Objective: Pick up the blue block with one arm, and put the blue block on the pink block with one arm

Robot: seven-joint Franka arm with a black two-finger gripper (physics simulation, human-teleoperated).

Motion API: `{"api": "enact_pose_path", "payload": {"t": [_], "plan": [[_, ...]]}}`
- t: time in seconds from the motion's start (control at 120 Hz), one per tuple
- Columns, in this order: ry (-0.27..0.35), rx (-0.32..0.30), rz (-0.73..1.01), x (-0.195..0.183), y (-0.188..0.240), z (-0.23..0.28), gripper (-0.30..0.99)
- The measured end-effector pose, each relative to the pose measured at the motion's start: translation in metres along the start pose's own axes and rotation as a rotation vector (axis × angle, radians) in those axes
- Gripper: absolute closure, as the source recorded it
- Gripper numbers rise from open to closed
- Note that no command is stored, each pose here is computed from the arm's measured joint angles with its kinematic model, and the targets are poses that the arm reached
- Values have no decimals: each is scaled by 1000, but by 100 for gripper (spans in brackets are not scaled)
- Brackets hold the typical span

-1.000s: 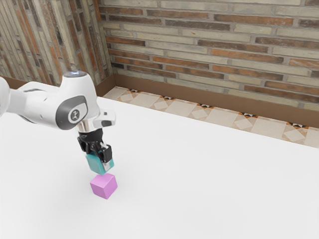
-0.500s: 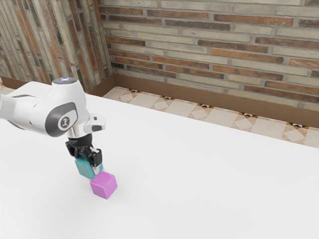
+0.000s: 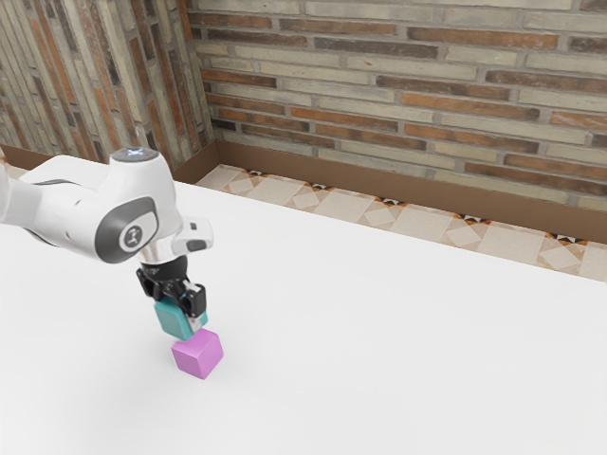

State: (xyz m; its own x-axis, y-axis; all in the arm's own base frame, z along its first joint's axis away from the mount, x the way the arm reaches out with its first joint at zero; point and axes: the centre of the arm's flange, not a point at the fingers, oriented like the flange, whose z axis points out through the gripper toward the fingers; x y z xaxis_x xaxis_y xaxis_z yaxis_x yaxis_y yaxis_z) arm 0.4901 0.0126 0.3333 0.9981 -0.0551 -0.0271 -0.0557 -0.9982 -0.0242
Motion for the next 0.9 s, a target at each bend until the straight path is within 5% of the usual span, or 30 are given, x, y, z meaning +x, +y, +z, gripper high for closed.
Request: {"api": "enact_pose_path", "payload": {"t": [0.592, 0.783, 0.9], "plan": [[-14, 5, 10, -2, 17, -1, 36], [-28, 1, 27, -4, 25, -2, 15], [14, 21, 31, -3, 26, -30, 9]]}}
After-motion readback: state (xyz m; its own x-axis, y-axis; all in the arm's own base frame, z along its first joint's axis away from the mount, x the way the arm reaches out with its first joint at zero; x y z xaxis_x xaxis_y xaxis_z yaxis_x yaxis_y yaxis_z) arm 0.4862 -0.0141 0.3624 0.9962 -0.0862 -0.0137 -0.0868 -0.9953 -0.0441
